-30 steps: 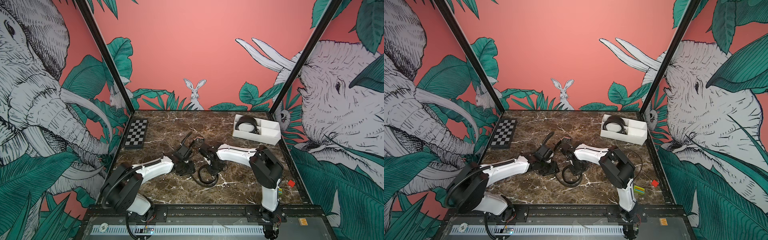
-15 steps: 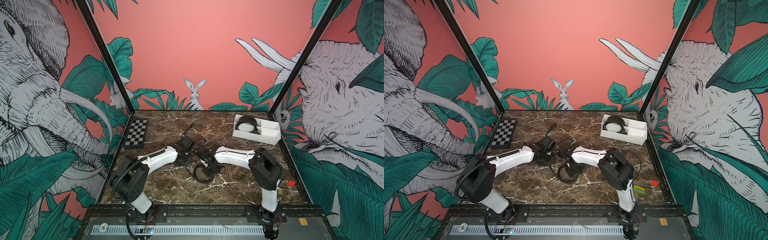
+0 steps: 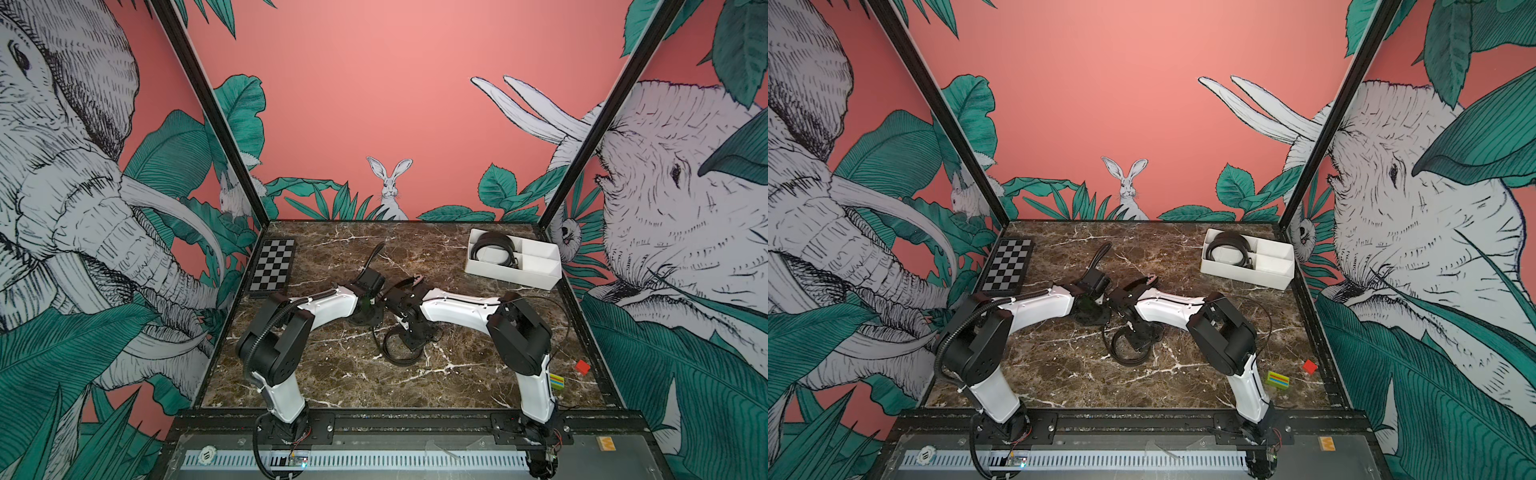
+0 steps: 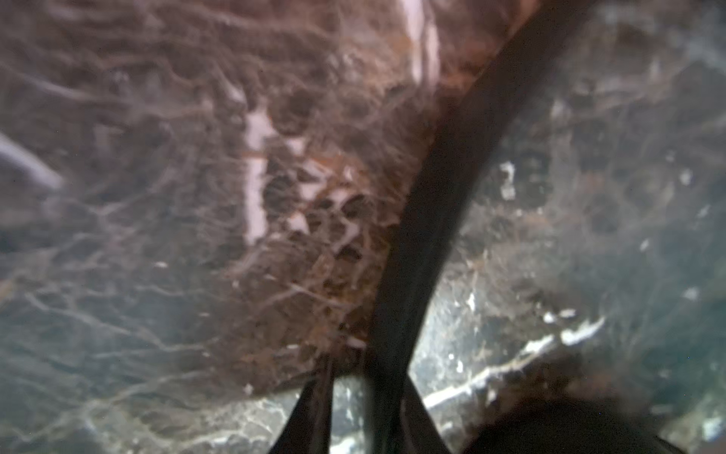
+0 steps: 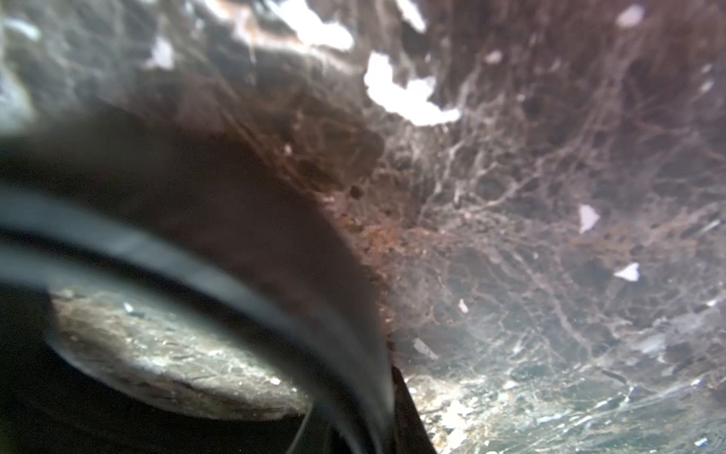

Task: Place the belts into the storage roll
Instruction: Roll the belt at the center of the board.

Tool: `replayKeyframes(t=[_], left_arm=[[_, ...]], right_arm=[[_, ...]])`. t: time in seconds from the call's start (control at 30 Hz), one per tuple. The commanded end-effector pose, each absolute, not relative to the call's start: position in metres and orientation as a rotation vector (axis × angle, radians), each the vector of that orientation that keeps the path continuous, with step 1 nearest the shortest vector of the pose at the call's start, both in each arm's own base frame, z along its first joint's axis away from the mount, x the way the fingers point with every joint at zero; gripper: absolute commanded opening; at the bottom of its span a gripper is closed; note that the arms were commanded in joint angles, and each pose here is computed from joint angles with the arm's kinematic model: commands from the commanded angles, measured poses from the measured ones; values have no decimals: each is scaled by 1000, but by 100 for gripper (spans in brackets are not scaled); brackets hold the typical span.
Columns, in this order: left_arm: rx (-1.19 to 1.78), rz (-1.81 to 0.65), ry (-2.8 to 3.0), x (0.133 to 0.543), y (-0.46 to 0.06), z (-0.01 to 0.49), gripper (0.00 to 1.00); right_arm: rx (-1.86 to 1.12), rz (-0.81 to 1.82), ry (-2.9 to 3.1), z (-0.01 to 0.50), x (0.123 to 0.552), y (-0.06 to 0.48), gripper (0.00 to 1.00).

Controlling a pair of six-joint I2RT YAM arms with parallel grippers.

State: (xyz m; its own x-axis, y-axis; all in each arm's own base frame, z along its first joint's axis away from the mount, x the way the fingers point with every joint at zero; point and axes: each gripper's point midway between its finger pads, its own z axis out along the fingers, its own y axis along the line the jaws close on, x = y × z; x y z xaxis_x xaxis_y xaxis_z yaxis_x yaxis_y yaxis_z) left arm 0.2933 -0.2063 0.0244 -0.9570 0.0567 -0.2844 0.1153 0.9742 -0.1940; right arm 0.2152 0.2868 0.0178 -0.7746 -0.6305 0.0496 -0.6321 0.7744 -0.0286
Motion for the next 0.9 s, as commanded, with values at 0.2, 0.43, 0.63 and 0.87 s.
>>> replayKeyframes(t=[0.2,0.43,0.63,0.87], left_arm=[[-49,-494,2700,281,-204,59,57],[-96,-505,2678,239,-202,90,74],[-384,-634,2780,173,-205,72,78],[-542,-800,2679,162,-229,73,81]], right_arm=[[994,138,-2858,9,205,283,19],[989,173,-2864,10,208,280,20],[989,168,-2863,5,207,279,20],[977,129,-2872,0,206,284,20]])
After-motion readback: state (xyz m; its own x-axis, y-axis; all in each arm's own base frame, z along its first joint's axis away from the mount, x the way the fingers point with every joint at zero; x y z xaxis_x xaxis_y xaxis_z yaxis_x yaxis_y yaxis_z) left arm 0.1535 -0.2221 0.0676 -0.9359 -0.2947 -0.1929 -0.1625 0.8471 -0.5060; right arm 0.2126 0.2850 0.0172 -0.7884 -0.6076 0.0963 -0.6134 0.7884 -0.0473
